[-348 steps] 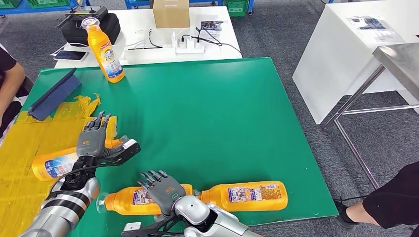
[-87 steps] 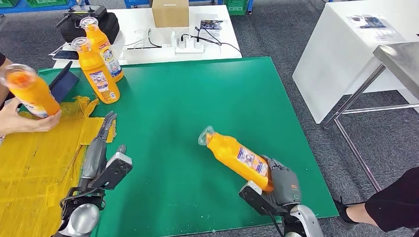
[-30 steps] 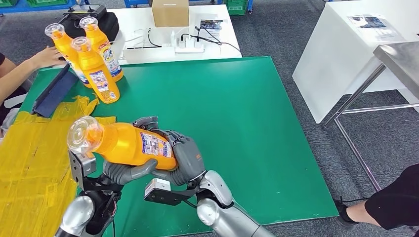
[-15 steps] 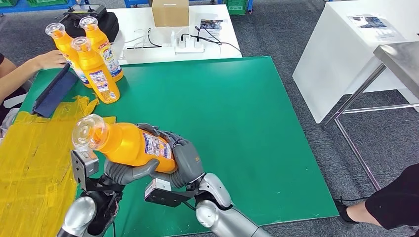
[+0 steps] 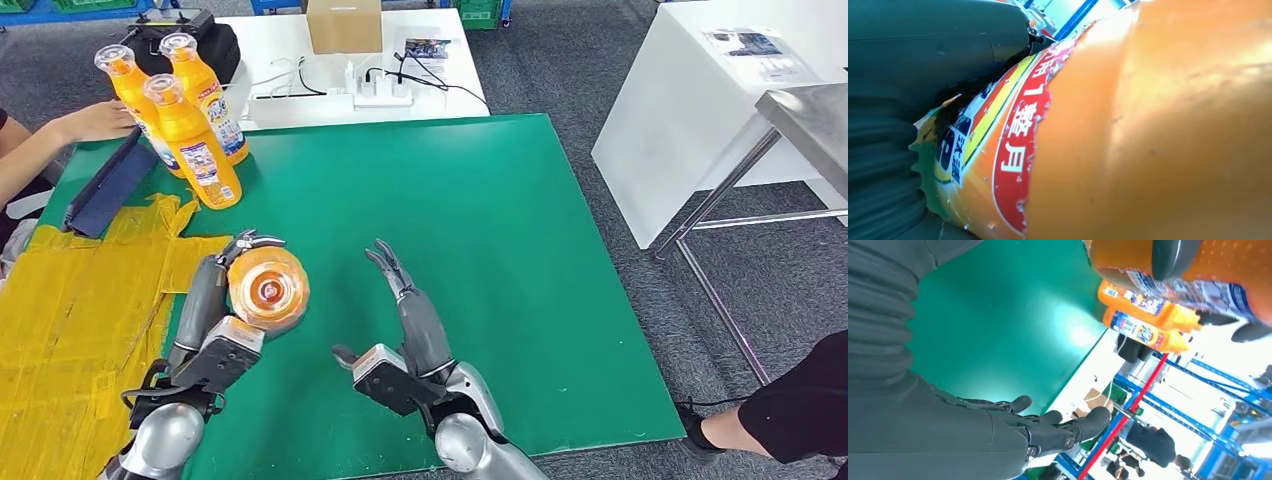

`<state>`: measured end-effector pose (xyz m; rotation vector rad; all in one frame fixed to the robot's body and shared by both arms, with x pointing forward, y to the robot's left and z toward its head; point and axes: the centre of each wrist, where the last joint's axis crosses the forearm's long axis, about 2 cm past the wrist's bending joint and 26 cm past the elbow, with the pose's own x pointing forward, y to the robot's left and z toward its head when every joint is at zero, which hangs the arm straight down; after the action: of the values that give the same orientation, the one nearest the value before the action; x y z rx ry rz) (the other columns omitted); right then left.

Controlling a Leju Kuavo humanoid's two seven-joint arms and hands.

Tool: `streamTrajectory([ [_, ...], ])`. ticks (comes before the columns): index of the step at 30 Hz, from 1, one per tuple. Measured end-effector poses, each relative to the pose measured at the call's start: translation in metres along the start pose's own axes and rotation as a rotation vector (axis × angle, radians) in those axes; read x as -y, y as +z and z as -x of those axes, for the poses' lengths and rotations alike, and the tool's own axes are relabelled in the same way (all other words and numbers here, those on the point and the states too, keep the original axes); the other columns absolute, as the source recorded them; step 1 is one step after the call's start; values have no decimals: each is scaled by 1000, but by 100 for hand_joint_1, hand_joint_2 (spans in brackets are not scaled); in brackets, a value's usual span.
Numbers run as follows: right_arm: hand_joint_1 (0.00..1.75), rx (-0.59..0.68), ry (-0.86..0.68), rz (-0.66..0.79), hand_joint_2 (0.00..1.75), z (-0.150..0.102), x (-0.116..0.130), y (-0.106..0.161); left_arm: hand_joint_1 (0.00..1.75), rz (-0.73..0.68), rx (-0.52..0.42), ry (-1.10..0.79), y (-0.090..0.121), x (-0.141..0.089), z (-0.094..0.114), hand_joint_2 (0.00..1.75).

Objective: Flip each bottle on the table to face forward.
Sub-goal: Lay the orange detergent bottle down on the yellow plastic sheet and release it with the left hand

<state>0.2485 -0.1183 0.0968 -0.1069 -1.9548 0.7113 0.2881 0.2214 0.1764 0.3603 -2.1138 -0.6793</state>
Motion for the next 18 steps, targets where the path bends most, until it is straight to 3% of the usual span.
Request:
streamTrajectory([
  [2, 0, -7, -30, 26, 175, -1, 4, 3, 175, -6, -35, -144, -1, -2, 1, 175],
  [4, 0, -18, -98, 57, 175, -4, 13, 7, 175, 11, -91, -421, -2, -6, 5, 175],
  [8, 0, -31, -230, 100, 175, -7, 36, 14, 175, 86, -231, -923, -3, -15, 41, 175],
  [14, 0, -81, -335, 184, 175, 2, 65, 25, 175, 249, -458, -1187, 6, -33, 116, 175],
  [18, 0, -87, -342, 225, 175, 5, 75, 30, 175, 351, -591, -1231, 18, -40, 148, 175],
])
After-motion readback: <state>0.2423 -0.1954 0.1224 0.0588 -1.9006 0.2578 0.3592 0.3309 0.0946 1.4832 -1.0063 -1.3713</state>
